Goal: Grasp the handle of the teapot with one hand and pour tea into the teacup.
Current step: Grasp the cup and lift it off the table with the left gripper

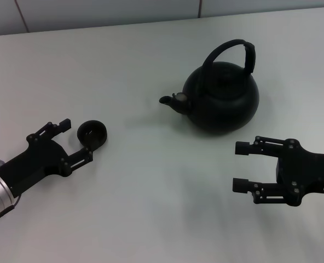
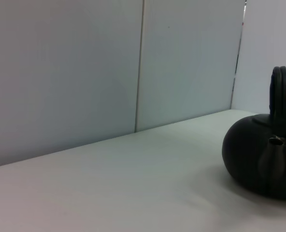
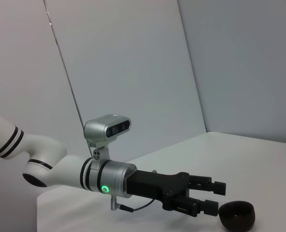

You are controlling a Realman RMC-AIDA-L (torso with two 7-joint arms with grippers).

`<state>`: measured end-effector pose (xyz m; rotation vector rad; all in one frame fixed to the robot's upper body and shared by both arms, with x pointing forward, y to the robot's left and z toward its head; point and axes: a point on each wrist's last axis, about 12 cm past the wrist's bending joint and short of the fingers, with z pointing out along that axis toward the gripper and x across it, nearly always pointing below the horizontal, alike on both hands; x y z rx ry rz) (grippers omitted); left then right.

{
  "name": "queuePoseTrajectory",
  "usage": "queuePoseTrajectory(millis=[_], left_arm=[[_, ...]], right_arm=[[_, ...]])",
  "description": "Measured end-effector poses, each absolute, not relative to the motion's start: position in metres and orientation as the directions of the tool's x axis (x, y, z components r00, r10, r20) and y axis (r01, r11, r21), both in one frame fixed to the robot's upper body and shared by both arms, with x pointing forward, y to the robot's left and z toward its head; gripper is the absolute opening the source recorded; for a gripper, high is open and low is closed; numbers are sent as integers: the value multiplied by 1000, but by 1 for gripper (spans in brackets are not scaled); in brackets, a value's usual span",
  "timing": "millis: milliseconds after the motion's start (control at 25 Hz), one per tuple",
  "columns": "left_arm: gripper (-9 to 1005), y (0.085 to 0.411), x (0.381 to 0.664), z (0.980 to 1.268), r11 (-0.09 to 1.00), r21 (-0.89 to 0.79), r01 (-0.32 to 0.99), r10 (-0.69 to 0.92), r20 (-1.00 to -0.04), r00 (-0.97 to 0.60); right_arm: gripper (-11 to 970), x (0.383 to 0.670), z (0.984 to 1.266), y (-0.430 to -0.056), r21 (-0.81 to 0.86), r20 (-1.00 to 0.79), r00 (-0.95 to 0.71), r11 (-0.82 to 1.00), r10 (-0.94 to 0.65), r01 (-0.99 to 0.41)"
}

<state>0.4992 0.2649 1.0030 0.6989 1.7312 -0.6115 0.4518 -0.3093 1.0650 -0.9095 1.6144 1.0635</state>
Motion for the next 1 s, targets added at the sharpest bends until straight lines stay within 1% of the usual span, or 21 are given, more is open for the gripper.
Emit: queuePoseTrajectory(millis=[280, 1000], left_arm=[[831, 265, 505, 999, 702, -33, 711, 189, -954, -231], [832, 256, 512, 1000, 683, -23, 730, 215, -949, -231]], right_arm=[[785, 452, 1066, -310, 227, -961, -266, 341, -72, -912], [785, 454, 1068, -310, 241, -957, -280, 339, -71, -909]])
